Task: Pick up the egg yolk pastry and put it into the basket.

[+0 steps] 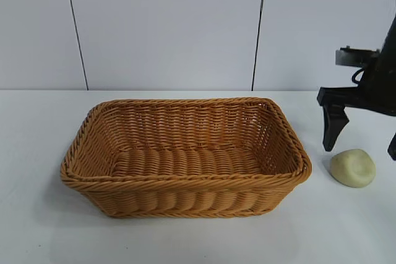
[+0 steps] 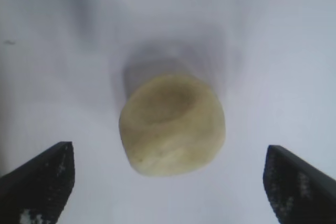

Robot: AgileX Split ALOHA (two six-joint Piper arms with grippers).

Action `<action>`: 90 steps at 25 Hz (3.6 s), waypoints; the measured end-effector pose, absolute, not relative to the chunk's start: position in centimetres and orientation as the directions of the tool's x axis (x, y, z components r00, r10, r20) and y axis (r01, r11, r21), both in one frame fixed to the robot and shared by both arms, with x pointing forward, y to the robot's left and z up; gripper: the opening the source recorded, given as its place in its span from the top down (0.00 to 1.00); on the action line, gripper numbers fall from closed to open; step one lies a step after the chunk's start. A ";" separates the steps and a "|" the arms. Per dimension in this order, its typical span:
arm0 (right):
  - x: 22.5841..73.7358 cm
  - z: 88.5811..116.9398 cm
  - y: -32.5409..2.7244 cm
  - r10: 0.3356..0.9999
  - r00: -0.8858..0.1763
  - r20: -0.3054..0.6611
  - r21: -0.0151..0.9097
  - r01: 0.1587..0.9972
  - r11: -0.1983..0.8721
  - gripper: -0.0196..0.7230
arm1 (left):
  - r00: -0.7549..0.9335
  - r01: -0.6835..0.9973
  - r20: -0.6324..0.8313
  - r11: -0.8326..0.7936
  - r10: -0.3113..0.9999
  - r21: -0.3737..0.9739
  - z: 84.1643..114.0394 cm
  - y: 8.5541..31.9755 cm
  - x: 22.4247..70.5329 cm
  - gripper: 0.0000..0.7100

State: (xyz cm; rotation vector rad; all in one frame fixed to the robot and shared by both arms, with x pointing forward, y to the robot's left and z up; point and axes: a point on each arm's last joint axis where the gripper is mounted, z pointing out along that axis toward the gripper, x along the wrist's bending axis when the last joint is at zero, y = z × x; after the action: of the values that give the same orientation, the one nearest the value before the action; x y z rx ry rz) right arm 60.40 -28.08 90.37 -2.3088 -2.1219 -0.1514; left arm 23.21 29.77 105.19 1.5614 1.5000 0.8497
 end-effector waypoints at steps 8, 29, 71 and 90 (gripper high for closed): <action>60.6 88.3 -28.1 0.994 0.086 0.067 0.034 0.996 -0.088 0.23 | 0.074 0.464 -0.056 0.016 0.996 0.886 105.2 29.8 23.2 0.02; 62.0 102.3 -26.9 0.996 0.018 0.092 0.211 0.977 -0.038 0.73 | 0.074 0.464 -0.056 0.016 0.996 0.886 105.2 29.8 23.2 0.02; 58.7 92.2 -4.5 0.917 -0.381 0.121 0.133 0.921 0.366 0.08 | 0.075 0.464 -0.057 0.016 0.996 0.886 105.2 29.8 23.2 0.02; 63.8 102.2 -9.4 0.957 -0.288 0.032 0.228 0.934 0.274 0.04 | 0.075 0.464 -0.057 0.016 0.996 0.886 105.2 29.8 23.2 0.02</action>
State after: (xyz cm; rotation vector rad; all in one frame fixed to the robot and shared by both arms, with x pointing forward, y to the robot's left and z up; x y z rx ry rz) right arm 63.84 -9.45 102.25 -1.9357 -2.5938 -0.3306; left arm 23.21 29.76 105.19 1.5612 1.4997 0.8487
